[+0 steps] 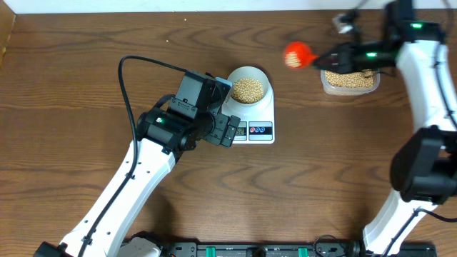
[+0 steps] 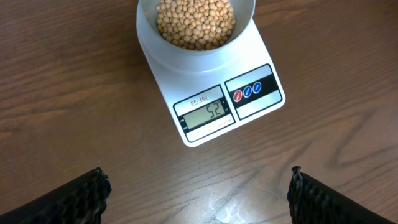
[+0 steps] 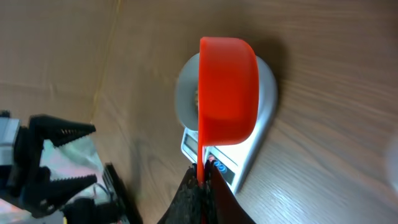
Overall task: Scoop item into bowl and weigh 50g on scale
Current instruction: 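Carry the red scoop with the right gripper back to the soybean tub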
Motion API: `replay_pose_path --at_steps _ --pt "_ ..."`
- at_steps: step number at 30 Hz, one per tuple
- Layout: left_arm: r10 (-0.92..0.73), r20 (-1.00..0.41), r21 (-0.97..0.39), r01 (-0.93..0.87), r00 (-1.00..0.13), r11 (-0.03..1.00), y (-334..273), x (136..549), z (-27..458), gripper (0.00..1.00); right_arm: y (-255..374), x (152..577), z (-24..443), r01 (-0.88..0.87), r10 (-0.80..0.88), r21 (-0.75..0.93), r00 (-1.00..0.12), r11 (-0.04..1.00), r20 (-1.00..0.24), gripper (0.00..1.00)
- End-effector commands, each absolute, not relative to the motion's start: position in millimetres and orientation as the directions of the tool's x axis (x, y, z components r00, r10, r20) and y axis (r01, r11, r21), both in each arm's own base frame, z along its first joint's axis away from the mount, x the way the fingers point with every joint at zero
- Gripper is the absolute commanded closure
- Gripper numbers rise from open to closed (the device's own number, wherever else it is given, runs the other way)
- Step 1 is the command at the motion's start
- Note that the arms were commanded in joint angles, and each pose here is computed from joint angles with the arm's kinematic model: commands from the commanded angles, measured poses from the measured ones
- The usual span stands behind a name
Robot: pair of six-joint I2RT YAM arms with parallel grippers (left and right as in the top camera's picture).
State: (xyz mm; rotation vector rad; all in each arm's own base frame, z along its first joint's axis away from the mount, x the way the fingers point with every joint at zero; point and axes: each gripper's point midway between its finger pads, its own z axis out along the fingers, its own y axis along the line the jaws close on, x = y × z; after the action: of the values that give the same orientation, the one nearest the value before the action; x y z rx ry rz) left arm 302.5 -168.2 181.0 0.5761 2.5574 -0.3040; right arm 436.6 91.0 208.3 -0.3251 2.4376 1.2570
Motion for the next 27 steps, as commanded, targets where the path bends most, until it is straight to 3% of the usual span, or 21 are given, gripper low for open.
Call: replay_pose_path --at_steps 1,11,16,27 --pt "0.341 -0.506 -0.096 0.444 -0.792 0.891 -165 303 177 0.07 48 436 230 -0.373 0.047 0.733 -0.875 0.569 -0.482 0.99" --pt "0.341 -0.506 -0.096 0.444 -0.792 0.891 -165 303 177 0.07 -40 427 210 -0.182 0.177 0.691 -0.893 0.699 -0.414 0.99" --pt "0.341 -0.506 -0.096 0.444 -0.792 0.891 -165 303 177 0.07 -60 435 185 -0.036 0.196 0.549 -0.913 0.835 -0.358 0.99" --pt "0.341 -0.506 -0.096 0.444 -0.792 0.891 -165 303 177 0.07 -34 466 192 -0.014 0.084 0.208 -0.887 0.978 -0.454 0.99"
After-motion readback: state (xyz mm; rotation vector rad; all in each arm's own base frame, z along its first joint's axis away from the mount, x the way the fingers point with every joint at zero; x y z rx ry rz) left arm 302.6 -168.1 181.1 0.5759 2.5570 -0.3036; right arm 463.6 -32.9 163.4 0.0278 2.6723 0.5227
